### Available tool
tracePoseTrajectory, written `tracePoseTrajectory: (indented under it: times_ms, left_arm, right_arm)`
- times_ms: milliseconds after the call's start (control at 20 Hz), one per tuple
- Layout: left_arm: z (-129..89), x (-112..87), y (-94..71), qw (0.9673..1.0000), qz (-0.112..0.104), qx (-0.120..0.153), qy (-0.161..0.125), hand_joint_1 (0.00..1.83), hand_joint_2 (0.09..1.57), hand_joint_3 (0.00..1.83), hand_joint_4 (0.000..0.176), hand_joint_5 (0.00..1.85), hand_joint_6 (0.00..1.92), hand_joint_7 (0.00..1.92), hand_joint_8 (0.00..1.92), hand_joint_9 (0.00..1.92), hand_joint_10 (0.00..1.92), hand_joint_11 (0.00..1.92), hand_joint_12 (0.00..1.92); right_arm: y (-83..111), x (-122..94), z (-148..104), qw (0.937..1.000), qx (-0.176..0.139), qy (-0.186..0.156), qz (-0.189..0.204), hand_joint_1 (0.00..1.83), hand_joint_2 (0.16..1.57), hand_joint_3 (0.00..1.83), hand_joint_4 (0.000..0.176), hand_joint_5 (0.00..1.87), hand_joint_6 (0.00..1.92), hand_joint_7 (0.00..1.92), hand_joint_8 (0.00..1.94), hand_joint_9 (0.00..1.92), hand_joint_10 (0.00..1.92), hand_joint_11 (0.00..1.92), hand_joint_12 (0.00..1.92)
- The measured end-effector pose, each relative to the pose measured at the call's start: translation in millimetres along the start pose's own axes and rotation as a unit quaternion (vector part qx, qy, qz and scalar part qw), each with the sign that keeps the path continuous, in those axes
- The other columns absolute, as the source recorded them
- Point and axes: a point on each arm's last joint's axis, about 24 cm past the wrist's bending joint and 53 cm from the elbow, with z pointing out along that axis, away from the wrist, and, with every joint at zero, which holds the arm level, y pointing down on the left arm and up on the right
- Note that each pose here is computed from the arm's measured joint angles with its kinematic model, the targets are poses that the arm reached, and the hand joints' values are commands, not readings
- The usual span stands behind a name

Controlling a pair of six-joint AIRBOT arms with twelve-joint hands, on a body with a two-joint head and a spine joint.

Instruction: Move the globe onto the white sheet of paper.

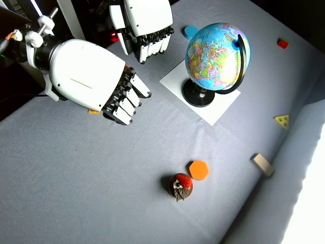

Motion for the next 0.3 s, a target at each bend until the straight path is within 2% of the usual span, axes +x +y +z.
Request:
tracePoseTrajectory:
  times_ms: [200,250,300]
  left_arm:
    - [0.0,2.1,-2.5,1.0,0.0,0.005,0.004,0.82,1.42,0.0,0.0,0.91,1.78,1.09,1.88,1.12,1.92,1.01,1.92]
    - [0.0,2.3,-3.8,1.0,-0.002,0.008,0.004,0.94,1.38,0.0,0.0,0.67,1.67,1.08,1.88,1.1,1.92,0.99,1.92]
    - [0.2,2.4,-4.8,0.9999,-0.004,0.011,0.004,0.97,1.37,0.0,0.0,0.62,1.65,1.07,1.88,1.09,1.92,0.98,1.92]
  right_arm:
    - [8.2,-5.6,-1.4,0.9995,-0.022,-0.017,-0.012,0.95,0.91,1.0,0.0,0.68,1.88,1.06,1.91,1.07,1.92,1.07,1.92]
    - [8.0,-5.4,-1.3,0.9996,-0.022,-0.016,-0.011,0.95,0.91,1.0,0.0,0.68,1.88,1.06,1.91,1.07,1.92,1.07,1.92]
    - [7.5,-5.1,-1.3,0.9996,-0.021,-0.016,-0.01,0.95,0.91,1.0,0.0,0.68,1.88,1.06,1.9,1.08,1.92,1.07,1.92]
